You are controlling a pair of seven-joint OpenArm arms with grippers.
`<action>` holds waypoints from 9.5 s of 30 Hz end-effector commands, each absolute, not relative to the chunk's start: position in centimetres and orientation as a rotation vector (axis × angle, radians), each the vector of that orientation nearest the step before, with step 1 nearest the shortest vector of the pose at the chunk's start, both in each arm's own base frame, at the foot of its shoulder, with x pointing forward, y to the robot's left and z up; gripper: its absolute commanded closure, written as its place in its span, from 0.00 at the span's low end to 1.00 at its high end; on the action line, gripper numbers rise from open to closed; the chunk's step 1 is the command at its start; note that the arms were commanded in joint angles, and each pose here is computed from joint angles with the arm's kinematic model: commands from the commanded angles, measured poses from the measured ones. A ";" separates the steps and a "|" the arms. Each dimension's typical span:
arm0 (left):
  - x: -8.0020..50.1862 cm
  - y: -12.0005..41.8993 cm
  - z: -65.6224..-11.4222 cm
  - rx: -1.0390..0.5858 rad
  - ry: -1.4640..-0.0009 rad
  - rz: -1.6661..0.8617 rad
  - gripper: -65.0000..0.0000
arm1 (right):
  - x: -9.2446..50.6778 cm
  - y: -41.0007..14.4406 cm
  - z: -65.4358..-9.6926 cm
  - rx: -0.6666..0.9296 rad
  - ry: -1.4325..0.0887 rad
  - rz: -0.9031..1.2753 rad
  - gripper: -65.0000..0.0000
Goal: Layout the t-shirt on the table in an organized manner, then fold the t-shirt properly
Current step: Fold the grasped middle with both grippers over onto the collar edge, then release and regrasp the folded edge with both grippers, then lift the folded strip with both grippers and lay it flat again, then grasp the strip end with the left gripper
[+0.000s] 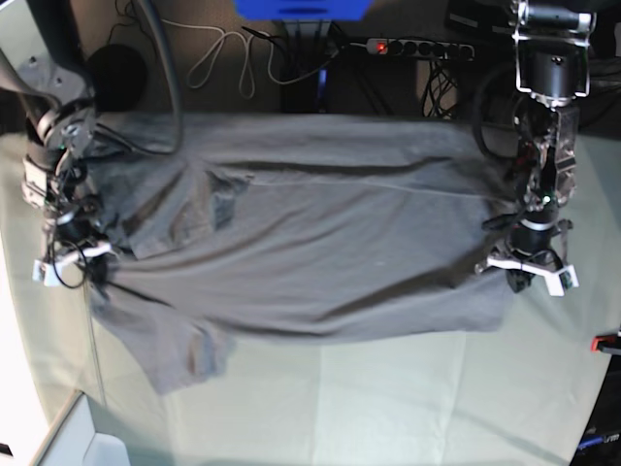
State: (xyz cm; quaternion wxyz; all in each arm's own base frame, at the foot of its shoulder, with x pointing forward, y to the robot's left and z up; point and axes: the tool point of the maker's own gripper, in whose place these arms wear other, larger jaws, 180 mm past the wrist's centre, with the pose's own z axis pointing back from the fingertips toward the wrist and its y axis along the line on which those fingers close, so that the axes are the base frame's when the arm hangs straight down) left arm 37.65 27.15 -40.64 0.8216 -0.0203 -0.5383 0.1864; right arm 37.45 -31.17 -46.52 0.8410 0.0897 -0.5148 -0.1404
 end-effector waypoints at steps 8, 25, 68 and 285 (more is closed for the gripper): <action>37.6 29.2 -36.8 -0.024 -1.265 0.430 1.00 | 37.2 -33.5 -40.6 0.002 -1.294 -0.238 1.00; 33.0 28.2 -37.7 -0.023 -1.233 0.393 1.00 | 32.4 -29.9 -38.5 -0.100 -1.322 -0.039 1.00; 37.2 30.0 -38.5 -0.053 -1.144 0.535 0.53 | 28.5 -29.7 -37.0 -0.080 -1.279 0.204 0.45; 24.9 24.5 -40.5 -0.097 -1.056 0.545 1.00 | 15.7 -27.5 -42.2 -0.032 -0.917 0.054 0.44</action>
